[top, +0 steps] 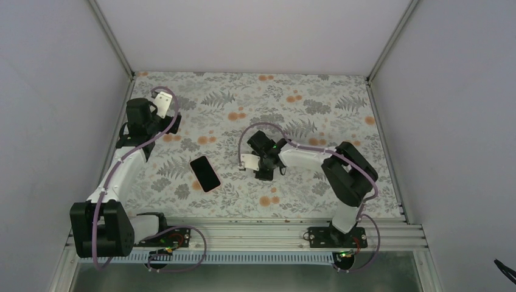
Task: Take the phone out of the phone case
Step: Adjust the phone at the center of the board.
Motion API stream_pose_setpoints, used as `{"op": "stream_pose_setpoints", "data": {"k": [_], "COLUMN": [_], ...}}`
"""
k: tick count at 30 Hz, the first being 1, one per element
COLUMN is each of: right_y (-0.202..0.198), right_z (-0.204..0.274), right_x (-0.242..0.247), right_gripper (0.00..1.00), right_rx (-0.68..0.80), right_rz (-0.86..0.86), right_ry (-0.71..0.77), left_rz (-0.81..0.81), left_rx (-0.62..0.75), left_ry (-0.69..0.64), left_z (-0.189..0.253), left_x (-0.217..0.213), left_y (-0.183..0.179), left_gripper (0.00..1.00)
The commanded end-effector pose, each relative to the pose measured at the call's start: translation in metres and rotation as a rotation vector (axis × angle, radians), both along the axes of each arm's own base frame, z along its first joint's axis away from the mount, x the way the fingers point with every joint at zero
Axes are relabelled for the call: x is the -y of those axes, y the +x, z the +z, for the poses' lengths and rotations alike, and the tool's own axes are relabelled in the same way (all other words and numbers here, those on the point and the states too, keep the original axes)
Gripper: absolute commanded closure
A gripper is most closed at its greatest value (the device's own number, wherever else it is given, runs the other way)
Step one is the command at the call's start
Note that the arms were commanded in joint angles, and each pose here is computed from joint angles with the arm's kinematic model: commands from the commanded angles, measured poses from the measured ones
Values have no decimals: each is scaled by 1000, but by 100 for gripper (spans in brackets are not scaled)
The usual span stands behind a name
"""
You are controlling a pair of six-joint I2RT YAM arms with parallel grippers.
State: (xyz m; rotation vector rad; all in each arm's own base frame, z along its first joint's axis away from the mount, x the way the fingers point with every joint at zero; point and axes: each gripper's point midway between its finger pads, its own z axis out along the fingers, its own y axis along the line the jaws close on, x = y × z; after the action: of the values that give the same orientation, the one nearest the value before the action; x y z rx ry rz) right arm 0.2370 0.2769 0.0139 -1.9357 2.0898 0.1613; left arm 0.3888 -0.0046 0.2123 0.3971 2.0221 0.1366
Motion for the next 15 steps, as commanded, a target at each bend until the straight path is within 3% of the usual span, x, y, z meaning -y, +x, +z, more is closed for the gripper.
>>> {"op": "stream_pose_setpoints", "data": {"k": [1,6,15], "right_y": [8,33,122], "right_z": [-15,-31,-21], "right_x": [-9,0,43], "right_gripper": [96,96,96], "right_rx": [14,69,121], "right_rz": [1,-38,-260], "right_ry": [-49,-127,-92], "left_rz": [3,7,9], "left_rx": [11,7,4], "left_ry": [20,23,23], "left_z": [-1,-4,-7], "left_x": [-1,-2,-3], "left_y": [0,0,0], "left_gripper": [0,0,0]}}
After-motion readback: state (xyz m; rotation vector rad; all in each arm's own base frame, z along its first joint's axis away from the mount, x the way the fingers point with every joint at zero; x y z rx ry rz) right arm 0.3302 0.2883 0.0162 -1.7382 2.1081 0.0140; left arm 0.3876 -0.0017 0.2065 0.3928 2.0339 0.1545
